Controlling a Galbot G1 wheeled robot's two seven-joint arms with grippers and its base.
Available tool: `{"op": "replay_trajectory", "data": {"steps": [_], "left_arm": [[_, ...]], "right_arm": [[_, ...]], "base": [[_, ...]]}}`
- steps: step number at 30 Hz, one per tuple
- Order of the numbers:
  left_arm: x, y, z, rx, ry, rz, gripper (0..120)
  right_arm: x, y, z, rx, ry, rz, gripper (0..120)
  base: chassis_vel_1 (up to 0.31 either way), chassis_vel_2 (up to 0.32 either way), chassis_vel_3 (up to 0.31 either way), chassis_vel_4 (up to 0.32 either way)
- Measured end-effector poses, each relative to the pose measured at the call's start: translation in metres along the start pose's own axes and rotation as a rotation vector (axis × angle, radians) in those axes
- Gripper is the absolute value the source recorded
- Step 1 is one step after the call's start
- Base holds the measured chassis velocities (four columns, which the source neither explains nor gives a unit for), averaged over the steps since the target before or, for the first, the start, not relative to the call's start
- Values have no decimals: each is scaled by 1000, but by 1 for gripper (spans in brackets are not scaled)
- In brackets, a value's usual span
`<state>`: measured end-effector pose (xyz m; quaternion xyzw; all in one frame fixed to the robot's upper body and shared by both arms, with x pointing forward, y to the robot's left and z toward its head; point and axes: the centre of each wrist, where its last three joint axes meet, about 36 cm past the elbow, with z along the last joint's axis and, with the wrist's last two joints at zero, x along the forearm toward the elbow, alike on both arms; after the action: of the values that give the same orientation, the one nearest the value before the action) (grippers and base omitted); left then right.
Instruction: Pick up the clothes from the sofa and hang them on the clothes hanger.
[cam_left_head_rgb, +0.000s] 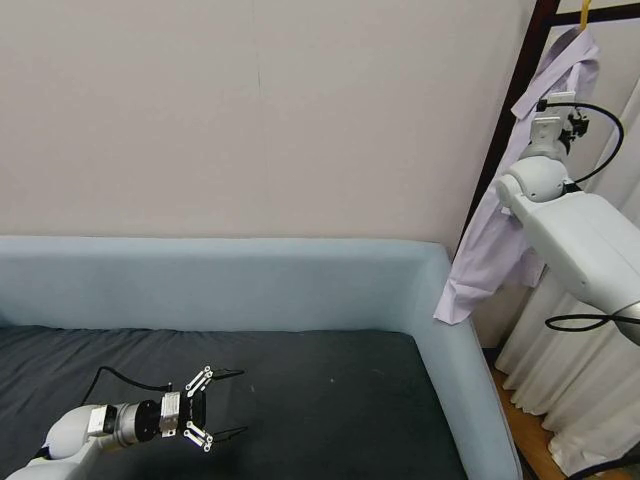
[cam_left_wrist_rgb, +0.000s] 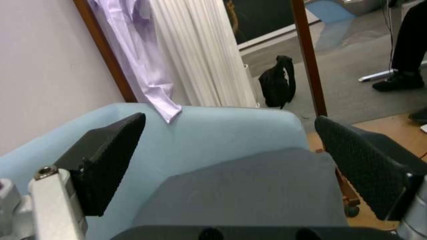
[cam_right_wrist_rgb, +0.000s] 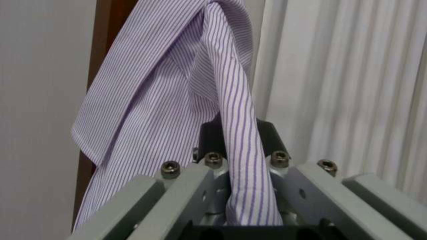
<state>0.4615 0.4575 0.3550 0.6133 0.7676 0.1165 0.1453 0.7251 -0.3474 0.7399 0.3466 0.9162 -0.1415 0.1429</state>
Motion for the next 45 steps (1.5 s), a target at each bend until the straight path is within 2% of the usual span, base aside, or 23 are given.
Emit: {"op": "replay_trajectory", "data": {"steps": [14, 17, 20, 22, 24, 26, 27, 28, 29, 30, 31, 32, 33, 34, 36, 37, 38, 39, 40, 41, 42, 43, 45], "left_arm": [[5, 8, 2, -3, 5, 3, 100], [6, 9, 2, -3, 5, 1, 100], [6, 8, 3, -7, -4, -8, 100], [8, 6, 3, -9, -31, -42, 100], [8, 5, 3, -8, -42, -56, 100], [6, 0, 2, -7, -86, -116, 100], [2, -5, 1, -3, -126, -190, 100], [2, -5, 1, -3, -126, -190, 100], [-4, -12, 1, -1, -163, -286, 100], [-8, -16, 1, 6, -180, -339, 100], [-23, -30, 0, 41, -217, -490, 100], [-25, -33, 0, 48, -220, -508, 100], [-42, -47, -2, 97, -239, -622, 100], [-42, -47, -2, 97, -239, -622, 100], [-83, -77, -8, 173, -253, -838, 100], [-95, -88, -11, 194, -260, -896, 100], [-95, -88, -11, 194, -260, -896, 100], [-111, -104, -18, 217, -271, -970, 100], [-117, -110, -21, 224, -276, -1001, 100], [-137, -127, -29, 226, -274, -1087, 100], [-137, -127, -29, 226, -274, -1087, 100], [-163, -146, -31, 199, -245, -1216, 100], [-169, -151, -32, 189, -241, -1241, 100]], "right_arm": [[-6, 8, -4, -42, 58, -9, 1], [4, 9, -6, -53, 58, -58, 7], [19, 7, -2, -60, 38, -94, 19], [36, -6, 11, -56, -3, -127, 29], [42, -12, 18, -62, -29, -148, 32], [60, -31, 40, -96, -107, -236, 39], [75, -48, 59, -128, -161, -314, 45], [75, -48, 59, -128, -161, -314, 45], [91, -60, 72, -170, -205, -386, 52], [100, -66, 77, -195, -221, -420, 53], [126, -82, 94, -258, -245, -507, 61], [129, -84, 96, -267, -247, -520, 61], [155, -95, 118, -314, -244, -609, 67], [155, -95, 118, -314, -244, -609, 67], [205, -109, 153, -393, -234, -783, 80], [221, -109, 162, -414, -223, -830, 84], [221, -109, 162, -414, -223, -830, 84], [245, -105, 176, -442, -191, -885, 88], [253, -104, 180, -449, -180, -899, 90], [288, -104, 193, -475, -135, -921, 96], [288, -104, 193, -475, -135, -921, 96], [328, -116, 206, -472, -87, -877, 99], [339, -122, 209, -465, -78, -861, 100]], "base": [[0, 0, 0, 0], [0, 0, 0, 0], [0, 0, 0, 0], [0, 0, 0, 0], [0, 0, 0, 0], [0, 0, 0, 0], [0, 0, 0, 0], [0, 0, 0, 0], [0, 0, 0, 0], [0, 0, 0, 0], [0, 0, 0, 0], [0, 0, 0, 0], [0, 0, 0, 0], [0, 0, 0, 0], [0, 0, 0, 0], [0, 0, 0, 0], [0, 0, 0, 0], [0, 0, 0, 0], [0, 0, 0, 0], [0, 0, 0, 0], [0, 0, 0, 0], [0, 0, 0, 0], [0, 0, 0, 0]]}}
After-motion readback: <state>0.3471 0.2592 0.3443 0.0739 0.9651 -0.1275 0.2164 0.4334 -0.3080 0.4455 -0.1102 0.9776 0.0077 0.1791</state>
